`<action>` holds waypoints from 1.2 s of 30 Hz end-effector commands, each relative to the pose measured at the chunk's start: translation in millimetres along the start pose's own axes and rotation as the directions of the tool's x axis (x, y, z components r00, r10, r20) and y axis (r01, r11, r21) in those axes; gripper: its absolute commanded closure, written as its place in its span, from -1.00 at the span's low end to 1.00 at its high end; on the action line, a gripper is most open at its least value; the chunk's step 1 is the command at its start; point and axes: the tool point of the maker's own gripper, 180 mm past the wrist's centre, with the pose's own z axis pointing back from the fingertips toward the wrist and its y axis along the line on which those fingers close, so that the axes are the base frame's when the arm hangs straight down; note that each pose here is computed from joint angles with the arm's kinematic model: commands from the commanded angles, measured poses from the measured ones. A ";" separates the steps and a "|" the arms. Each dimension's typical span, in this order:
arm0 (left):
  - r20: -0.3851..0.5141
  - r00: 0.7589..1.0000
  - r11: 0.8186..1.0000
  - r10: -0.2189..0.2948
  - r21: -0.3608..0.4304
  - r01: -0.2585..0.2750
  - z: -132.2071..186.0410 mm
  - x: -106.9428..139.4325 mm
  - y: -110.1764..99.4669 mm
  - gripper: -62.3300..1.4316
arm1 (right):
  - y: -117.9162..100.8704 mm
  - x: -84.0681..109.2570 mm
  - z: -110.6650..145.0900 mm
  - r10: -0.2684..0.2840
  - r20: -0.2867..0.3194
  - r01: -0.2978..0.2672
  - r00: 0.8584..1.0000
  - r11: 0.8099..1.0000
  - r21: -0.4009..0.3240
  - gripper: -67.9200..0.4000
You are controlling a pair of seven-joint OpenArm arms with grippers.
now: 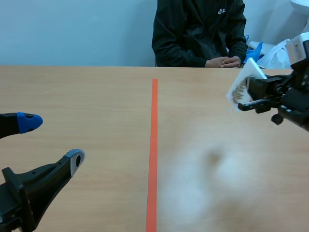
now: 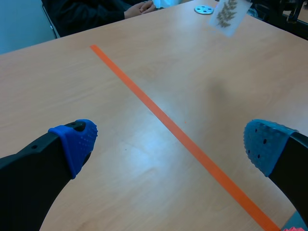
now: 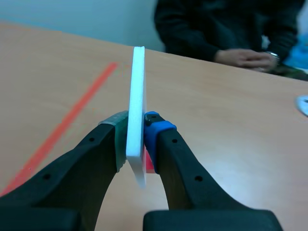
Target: Sort the leaf by its shape. The table is split by an orange tape line. A compound leaf with several leaflets goes to the left side, a simple leaf with one blade goes to the right side. Return to the home posture when a red brick is placed on the table.
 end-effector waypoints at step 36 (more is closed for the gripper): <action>0.040 0.999 1.000 0.004 -0.005 -0.004 -1.3 9.7 -2.3 -1.00 | -102.4 -87.8 -19.4 -0.148 -0.202 0.063 0.968 0.925 -0.375 0.92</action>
